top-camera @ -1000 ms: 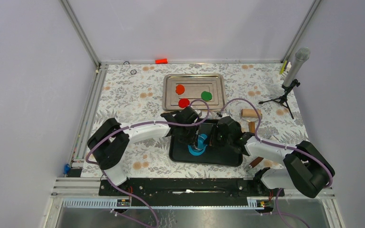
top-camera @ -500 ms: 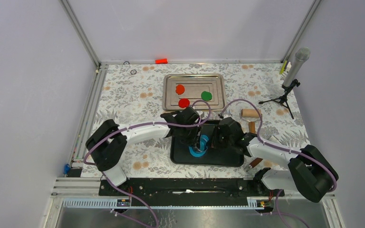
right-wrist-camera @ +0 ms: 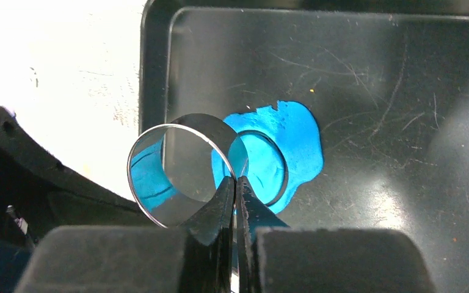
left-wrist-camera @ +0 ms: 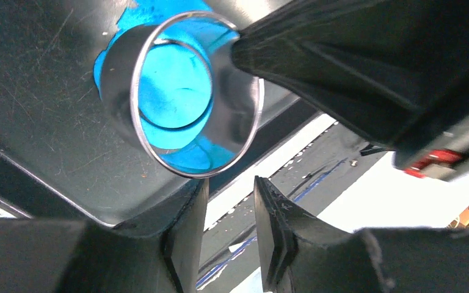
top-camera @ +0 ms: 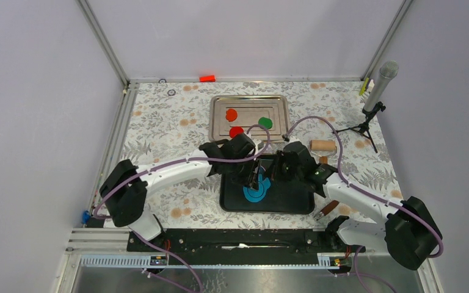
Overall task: Roll out the dumpling wrappers from the dough
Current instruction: Pick up the dumpling mold from the dumpling wrapper, then place the dumpling mold at the center of the board.
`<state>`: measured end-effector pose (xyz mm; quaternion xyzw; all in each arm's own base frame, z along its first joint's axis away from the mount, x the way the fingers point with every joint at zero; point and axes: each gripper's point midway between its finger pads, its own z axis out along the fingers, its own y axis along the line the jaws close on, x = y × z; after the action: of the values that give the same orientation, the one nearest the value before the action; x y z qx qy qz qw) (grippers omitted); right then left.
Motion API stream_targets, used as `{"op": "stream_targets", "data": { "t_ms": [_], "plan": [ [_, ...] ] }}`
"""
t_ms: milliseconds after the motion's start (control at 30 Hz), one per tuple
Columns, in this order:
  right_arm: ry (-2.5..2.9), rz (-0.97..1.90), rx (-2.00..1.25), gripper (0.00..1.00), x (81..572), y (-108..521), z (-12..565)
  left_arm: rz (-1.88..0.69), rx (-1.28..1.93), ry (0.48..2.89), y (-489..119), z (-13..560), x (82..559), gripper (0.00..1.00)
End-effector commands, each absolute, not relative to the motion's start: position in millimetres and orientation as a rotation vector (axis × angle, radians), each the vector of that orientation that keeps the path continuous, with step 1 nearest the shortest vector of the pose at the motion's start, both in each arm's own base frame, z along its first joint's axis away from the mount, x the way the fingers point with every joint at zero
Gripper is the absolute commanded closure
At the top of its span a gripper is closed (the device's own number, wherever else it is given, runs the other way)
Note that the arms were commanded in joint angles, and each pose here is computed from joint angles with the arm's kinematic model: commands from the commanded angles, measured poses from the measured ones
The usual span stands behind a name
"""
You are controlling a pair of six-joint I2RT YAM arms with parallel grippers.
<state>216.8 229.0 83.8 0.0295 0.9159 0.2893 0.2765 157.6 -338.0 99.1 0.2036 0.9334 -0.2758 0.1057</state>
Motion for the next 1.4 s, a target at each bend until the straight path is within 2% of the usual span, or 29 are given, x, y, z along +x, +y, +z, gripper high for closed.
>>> {"op": "stream_targets", "data": {
  "t_ms": [0, 400, 600, 767, 867, 900, 1133, 1367],
  "plan": [
    [2.404, 0.785, 0.056, 1.0, 229, 237, 108, -0.901, 0.589, 2.611, -348, 150, 167, 0.63],
    [2.425, 0.788, 0.06, 1.0, 235, 245, 107, -0.956, 0.581, 2.445, -324, 217, 164, 0.59],
    [2.436, 0.82, 0.059, 1.0, 237, 252, 106, -0.935, 0.552, 2.431, -303, 223, 162, 0.46],
    [2.433, 0.864, 0.047, 1.0, 241, 263, 108, -0.832, 0.35, 2.444, -256, 217, 181, 0.33],
    [2.447, 0.913, 0.017, 1.0, 246, 279, 109, -0.898, 0.217, 2.417, -230, 210, 188, 0.28],
    [2.452, 0.925, 0.002, 1.0, 249, 286, 110, -0.914, 0.158, 2.405, -221, 208, 190, 0.21],
    [2.47, 0.967, -0.128, 1.0, 262, 342, 113, -0.858, -0.15, 2.325, -168, 204, 192, 0.18],
    [2.451, 0.951, -0.187, 1.0, 292, 384, 108, -0.775, -0.258, 2.282, -140, 213, 177, 0.12]
  ]
}}
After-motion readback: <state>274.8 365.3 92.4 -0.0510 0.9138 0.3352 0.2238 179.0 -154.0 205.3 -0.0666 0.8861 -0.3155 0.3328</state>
